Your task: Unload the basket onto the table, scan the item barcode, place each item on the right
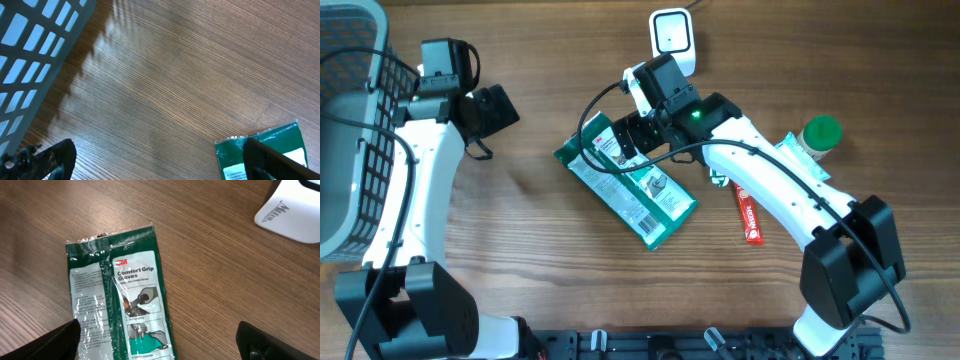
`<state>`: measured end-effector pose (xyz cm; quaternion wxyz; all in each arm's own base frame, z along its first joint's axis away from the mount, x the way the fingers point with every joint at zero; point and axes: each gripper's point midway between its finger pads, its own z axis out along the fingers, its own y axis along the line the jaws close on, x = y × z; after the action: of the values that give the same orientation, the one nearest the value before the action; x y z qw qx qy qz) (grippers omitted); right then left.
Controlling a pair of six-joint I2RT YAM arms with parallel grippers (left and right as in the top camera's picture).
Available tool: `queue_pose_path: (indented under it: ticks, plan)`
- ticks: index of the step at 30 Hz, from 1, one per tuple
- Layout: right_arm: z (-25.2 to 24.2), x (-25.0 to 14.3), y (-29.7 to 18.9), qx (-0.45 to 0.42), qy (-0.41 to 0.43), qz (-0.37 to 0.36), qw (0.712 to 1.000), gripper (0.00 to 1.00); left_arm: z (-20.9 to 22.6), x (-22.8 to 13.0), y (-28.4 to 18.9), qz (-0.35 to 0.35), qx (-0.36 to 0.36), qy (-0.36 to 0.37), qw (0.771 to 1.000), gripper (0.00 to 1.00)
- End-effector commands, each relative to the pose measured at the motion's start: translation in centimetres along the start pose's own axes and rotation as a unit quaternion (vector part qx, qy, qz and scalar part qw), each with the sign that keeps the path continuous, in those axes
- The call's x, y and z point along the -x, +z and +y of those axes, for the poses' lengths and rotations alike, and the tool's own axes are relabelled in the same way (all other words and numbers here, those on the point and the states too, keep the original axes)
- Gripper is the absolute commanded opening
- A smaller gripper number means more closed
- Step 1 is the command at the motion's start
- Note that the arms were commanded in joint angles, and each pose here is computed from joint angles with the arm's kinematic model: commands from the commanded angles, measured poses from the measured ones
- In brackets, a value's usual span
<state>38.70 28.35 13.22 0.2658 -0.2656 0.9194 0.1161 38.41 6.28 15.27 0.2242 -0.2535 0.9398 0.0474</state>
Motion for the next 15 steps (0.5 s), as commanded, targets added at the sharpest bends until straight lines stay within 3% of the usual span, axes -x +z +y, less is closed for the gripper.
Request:
queue_pose_path:
  ticks: [1,4,9,13,15]
  plan:
    - [0.2,0.1,-0.2,0.009,-0.009,-0.006,1.000,0.99,0.3,0.6,-0.5,-0.010,0.002,0.004,1.000,1.00]
    - [0.6,3.0,-5.7,0.011,-0.024,-0.076,0.997,1.00,0.3,0.6,-0.5,-0.010,0.002,0.003,1.000,1.00]
    - [0.1,6.5,-20.0,-0.035,-0.088,-0.231,0.968,1.00,0.3,0.6,-0.5,-0.010,0.002,0.003,1.000,1.00]
    - [-0.9,4.7,-31.5,-0.066,-0.095,-0.329,0.937,1.00,0.3,0.6,-0.5,-0.010,0.002,0.003,1.000,1.00]
    - [-1.8,2.1,-37.2,-0.083,-0.083,-0.372,0.921,1.00,0.3,0.6,-0.5,-0.010,0.002,0.004,1.000,1.00]
